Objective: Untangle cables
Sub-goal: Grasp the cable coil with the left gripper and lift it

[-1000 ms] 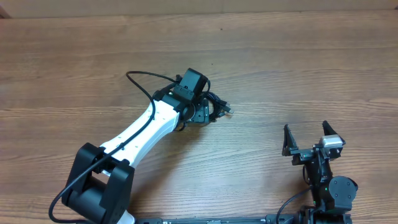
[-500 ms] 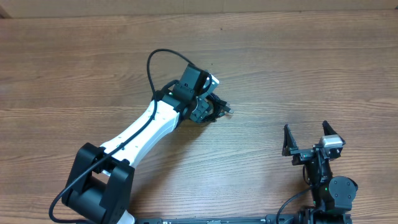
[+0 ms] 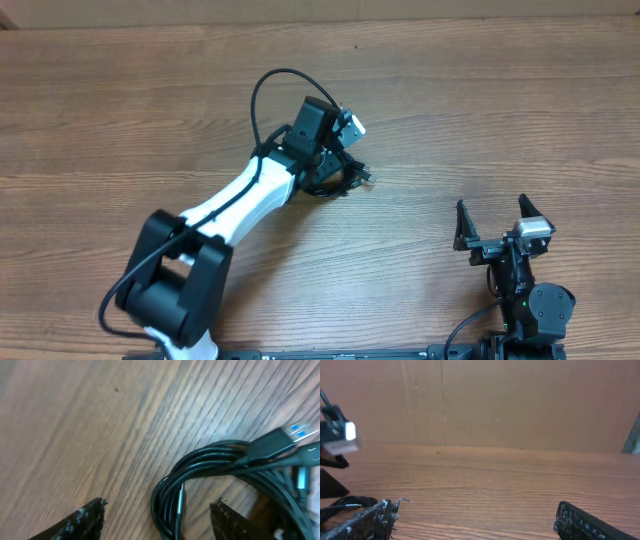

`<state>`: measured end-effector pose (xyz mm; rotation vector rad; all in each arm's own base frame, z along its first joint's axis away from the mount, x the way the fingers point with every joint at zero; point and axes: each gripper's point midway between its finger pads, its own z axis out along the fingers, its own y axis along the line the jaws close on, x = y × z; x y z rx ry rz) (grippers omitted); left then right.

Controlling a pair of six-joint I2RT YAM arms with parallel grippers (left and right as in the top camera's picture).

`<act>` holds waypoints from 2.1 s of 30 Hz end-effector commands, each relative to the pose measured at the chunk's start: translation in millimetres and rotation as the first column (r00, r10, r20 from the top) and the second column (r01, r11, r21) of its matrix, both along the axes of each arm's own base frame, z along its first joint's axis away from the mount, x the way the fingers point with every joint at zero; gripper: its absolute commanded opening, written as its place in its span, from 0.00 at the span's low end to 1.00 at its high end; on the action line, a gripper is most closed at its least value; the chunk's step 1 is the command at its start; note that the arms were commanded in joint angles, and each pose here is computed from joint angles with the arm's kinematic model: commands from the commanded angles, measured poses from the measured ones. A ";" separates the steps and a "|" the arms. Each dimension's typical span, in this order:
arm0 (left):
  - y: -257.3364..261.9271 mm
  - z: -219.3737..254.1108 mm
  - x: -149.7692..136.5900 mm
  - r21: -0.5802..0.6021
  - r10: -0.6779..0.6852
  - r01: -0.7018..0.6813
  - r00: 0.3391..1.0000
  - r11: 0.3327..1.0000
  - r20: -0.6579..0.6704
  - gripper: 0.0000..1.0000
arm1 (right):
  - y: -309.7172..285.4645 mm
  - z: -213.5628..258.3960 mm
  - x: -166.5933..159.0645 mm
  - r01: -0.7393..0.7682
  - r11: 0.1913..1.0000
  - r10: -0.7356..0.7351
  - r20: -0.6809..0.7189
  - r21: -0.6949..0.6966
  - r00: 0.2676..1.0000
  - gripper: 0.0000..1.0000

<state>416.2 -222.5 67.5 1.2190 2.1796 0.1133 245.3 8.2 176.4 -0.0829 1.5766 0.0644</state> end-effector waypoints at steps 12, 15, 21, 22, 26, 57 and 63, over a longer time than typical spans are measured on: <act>-16.1 -68.3 11.9 0.025 -0.115 0.116 0.993 0.993 -0.037 0.52 | -1.2 -2.3 0.2 0.004 1.000 -0.004 0.003 -0.008 1.000 1.00; -19.3 -73.3 9.2 0.009 -0.128 0.129 0.990 0.992 -0.053 0.32 | -1.2 -2.1 0.2 0.004 1.000 -0.004 0.003 -0.008 1.000 1.00; -14.5 -73.3 11.7 -0.020 -0.027 0.026 0.997 0.999 -0.065 0.04 | -1.2 -2.0 0.2 0.004 1.000 -0.004 0.004 -0.008 1.000 1.00; -11.4 -72.5 13.8 -0.022 0.013 -0.015 0.998 1.000 -0.063 0.04 | -1.2 -2.1 0.2 0.004 1.000 -0.004 0.003 -0.008 1.000 1.00; 7.4 -61.3 24.4 -0.039 0.228 -0.229 0.973 0.973 -0.035 0.04 | -1.2 -2.1 0.2 0.004 1.000 -0.004 0.003 -0.008 1.000 1.00; 18.1 -31.1 -50.3 -0.062 0.350 -0.397 0.863 0.916 -0.365 0.47 | -1.2 -2.2 0.2 0.004 1.000 -0.004 0.003 -0.008 1.000 1.00; 29.0 -35.5 -39.7 -0.022 0.398 -0.425 0.865 0.905 -0.305 0.44 | -1.2 -2.0 0.2 0.004 1.000 -0.004 0.004 -0.008 1.000 1.00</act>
